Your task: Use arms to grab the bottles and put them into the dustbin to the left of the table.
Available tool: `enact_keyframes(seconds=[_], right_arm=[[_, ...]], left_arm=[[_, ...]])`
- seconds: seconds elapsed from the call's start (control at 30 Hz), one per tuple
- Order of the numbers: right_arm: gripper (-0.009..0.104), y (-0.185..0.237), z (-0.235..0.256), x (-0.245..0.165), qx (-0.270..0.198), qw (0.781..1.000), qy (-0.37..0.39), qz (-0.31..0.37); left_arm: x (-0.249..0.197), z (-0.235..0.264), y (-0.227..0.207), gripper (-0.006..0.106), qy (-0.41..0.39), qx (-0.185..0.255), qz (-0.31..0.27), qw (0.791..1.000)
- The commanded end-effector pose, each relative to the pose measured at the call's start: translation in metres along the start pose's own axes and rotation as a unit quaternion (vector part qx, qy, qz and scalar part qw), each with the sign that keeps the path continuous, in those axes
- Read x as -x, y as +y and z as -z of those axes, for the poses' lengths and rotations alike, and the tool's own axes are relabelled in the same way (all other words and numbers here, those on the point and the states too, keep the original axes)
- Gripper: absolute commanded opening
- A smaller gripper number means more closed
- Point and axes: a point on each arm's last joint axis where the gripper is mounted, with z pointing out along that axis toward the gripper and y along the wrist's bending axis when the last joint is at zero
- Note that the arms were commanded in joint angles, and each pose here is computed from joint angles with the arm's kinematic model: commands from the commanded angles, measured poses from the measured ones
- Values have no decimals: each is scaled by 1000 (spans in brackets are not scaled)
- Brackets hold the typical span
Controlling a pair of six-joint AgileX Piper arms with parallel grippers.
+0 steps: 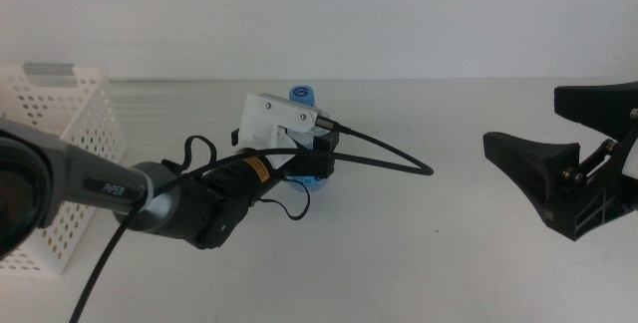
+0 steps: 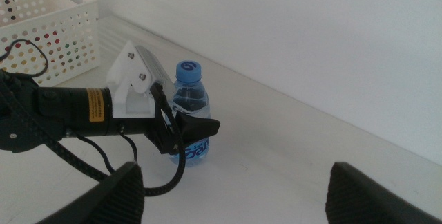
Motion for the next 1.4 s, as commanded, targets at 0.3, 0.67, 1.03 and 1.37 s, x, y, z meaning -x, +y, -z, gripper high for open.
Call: enact_keyframes(seconds=[0.3,0.67,1.03,1.37], right_arm=[[70,-1,4,16,-2,999,-51,11],[70,-1,4,16,-2,999,-51,11],[70,-1,4,16,-2,999,-51,11],[70,-1,4,16,-2,999,-51,11]], left_arm=[[32,0,-3,32,-68,-8,11,998],[68,48,-5,13,-77,7,-2,997],[132,116,-7,13,-24,36,-8,999],[171,174,25,13,92,107,17,990]])
